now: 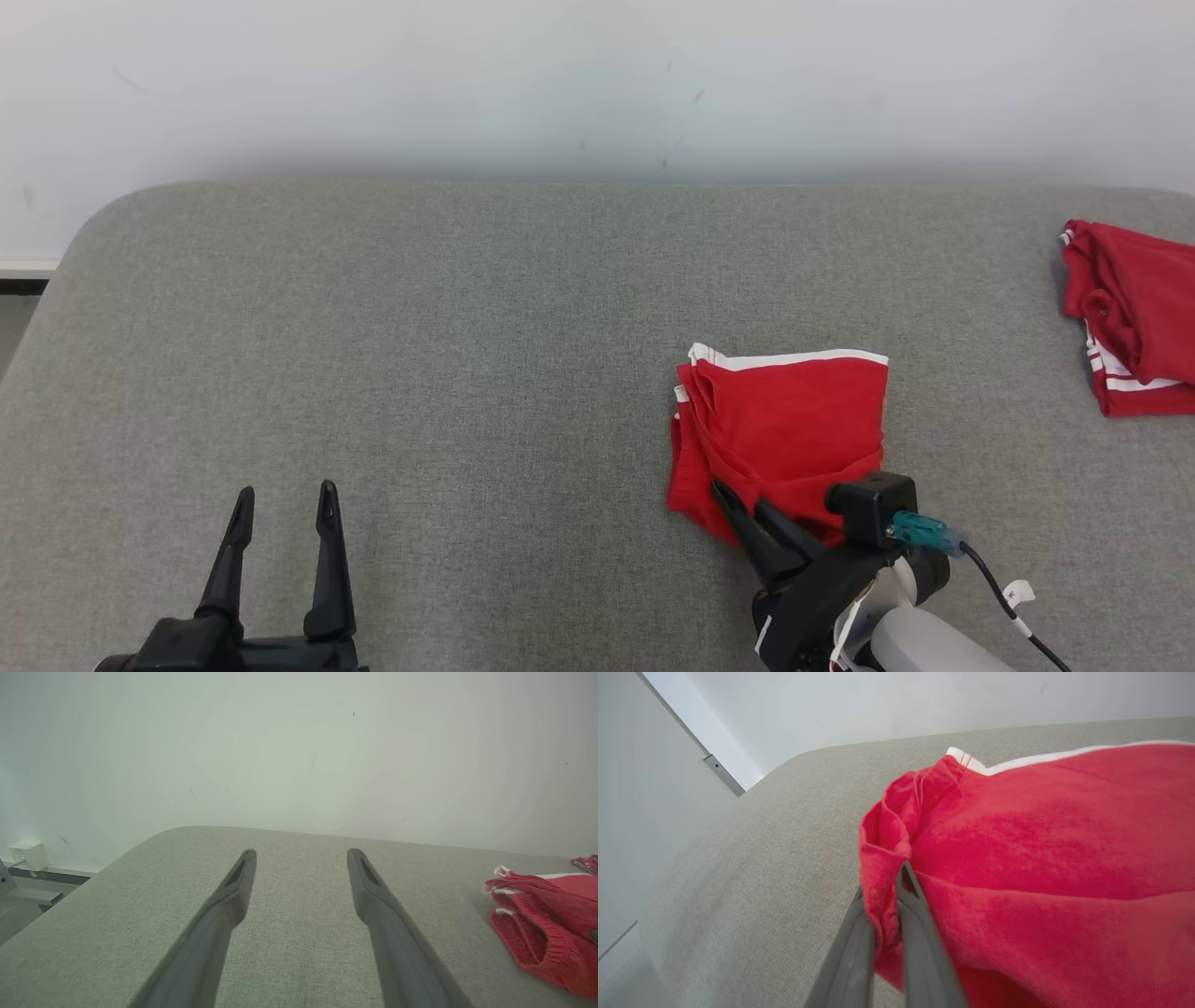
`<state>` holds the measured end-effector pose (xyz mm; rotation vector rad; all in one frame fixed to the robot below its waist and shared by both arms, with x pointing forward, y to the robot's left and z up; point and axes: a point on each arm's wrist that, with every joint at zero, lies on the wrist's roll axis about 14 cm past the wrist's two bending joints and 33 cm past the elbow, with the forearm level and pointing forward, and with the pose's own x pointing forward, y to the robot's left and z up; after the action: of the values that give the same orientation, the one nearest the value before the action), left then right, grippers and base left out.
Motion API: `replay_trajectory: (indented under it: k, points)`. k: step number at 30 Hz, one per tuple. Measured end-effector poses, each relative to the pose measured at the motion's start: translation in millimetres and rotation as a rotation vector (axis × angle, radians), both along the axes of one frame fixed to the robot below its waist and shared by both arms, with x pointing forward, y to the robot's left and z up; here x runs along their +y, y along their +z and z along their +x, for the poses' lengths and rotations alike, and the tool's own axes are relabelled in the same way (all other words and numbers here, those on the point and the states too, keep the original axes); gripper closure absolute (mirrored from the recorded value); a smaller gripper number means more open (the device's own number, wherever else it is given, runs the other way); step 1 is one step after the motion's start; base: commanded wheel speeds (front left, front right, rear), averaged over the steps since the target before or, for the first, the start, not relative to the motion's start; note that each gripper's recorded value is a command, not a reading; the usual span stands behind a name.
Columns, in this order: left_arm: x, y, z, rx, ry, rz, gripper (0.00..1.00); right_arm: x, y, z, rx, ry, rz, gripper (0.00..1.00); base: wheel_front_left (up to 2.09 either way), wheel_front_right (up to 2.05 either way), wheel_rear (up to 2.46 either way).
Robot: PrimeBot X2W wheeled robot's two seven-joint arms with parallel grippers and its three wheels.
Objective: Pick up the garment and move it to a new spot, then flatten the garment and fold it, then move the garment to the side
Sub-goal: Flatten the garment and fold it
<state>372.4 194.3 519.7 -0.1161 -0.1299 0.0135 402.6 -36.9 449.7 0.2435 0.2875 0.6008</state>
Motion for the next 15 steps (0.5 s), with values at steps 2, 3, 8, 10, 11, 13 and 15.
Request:
replay_trajectory:
  k: [2, 3, 8, 10, 11, 13, 15]
  points:
    - [0, 0, 0, 0.001, 0.001, -0.001, 0.00, 3, -3, -1, 0.004, 0.000, 0.001, 0.20, 0.00, 0.00, 0.00]
    - [0, 0, 1, 0.001, 0.003, -0.002, 0.00, 4, -4, -1, 0.003, -0.001, 0.003, 0.00, 0.00, 0.00, 0.00]
    - [0, 0, 2, 0.000, 0.005, -0.004, 0.00, -11, 19, 14, -0.084, -0.051, 0.034, 0.00, 0.00, 0.00, 0.00]
    - [-1, 0, 3, 0.000, 0.003, -0.005, 0.00, -29, 33, 24, -0.132, -0.092, 0.040, 0.00, 0.00, 0.00, 0.00]
    - [-2, 0, 3, 0.000, 0.001, -0.006, 0.00, -40, 40, 29, -0.151, -0.119, 0.043, 0.00, 0.00, 0.00, 0.00]
    - [-3, -1, 4, 0.002, -0.002, -0.007, 0.00, -63, 51, 39, -0.182, -0.178, 0.047, 0.00, 0.00, 0.00, 0.00]
    - [-4, -2, 5, 0.005, -0.006, -0.008, 0.00, -85, 61, 48, -0.210, -0.241, 0.054, 0.00, 0.00, 0.00, 0.00]
